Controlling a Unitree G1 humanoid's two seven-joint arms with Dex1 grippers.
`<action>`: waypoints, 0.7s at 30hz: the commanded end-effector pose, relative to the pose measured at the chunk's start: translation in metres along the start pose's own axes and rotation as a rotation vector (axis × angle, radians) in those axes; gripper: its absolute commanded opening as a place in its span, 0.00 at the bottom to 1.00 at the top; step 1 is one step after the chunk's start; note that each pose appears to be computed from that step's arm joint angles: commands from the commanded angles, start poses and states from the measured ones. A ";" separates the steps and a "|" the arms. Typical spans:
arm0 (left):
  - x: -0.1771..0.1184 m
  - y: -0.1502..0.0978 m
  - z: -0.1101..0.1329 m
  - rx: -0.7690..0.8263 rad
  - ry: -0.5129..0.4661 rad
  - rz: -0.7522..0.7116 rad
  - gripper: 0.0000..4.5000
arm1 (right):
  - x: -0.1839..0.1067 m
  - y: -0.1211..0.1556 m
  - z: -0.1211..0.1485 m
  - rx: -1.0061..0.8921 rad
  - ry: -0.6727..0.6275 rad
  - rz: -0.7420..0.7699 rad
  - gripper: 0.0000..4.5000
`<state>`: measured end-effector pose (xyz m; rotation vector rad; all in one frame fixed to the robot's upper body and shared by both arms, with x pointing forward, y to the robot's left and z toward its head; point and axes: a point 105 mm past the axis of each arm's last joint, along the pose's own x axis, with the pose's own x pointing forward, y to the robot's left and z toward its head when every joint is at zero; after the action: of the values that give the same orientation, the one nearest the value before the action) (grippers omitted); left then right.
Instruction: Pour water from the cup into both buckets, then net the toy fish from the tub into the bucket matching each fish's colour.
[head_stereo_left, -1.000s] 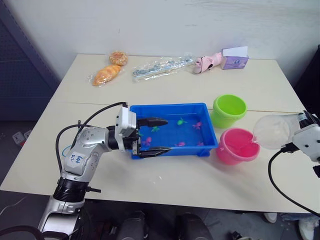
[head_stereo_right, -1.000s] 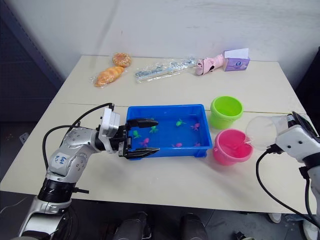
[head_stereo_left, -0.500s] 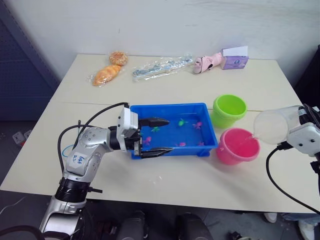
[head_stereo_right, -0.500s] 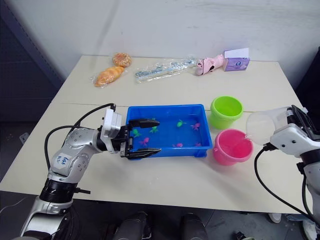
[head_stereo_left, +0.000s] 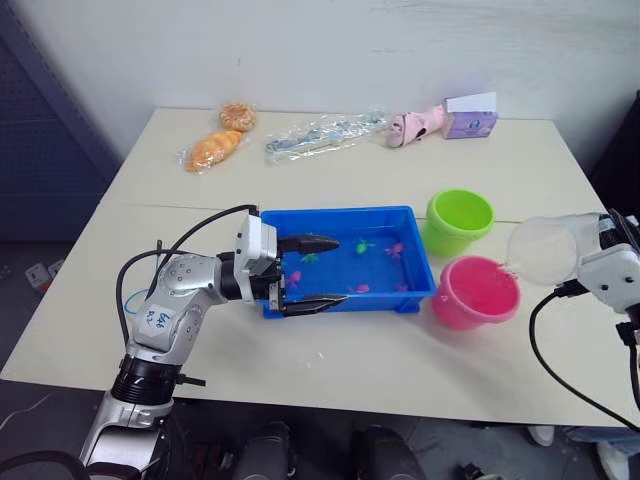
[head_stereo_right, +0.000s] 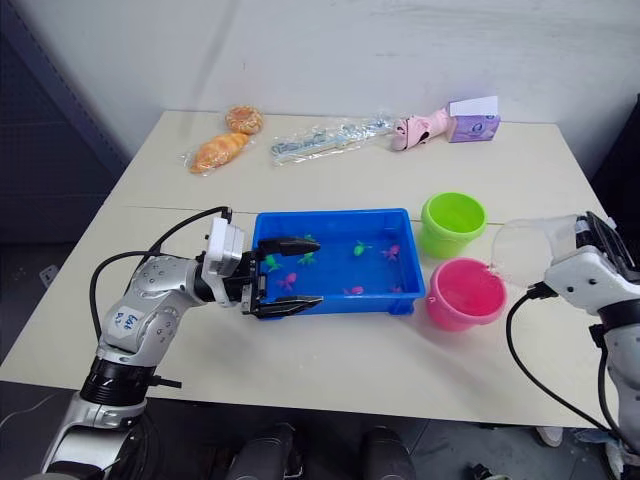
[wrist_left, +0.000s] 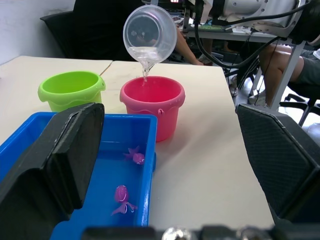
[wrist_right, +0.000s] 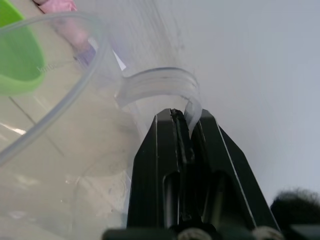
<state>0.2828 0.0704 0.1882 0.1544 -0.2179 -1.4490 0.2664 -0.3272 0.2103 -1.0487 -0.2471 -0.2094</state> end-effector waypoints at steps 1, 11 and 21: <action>0.000 -0.002 0.006 0.040 -0.007 -0.004 1.00 | -0.006 -0.016 -0.002 0.142 0.023 -0.072 0.02; -0.002 0.002 0.007 0.024 -0.023 0.023 1.00 | -0.012 -0.039 -0.025 0.637 0.183 -0.236 0.02; 0.000 0.031 0.032 -0.048 -0.179 0.174 1.00 | 0.044 -0.049 -0.027 0.620 0.326 -0.229 0.02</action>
<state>0.3017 0.0725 0.2123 -0.0067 -0.2779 -1.3224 0.2933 -0.3774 0.2443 -0.3502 -0.1106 -0.4675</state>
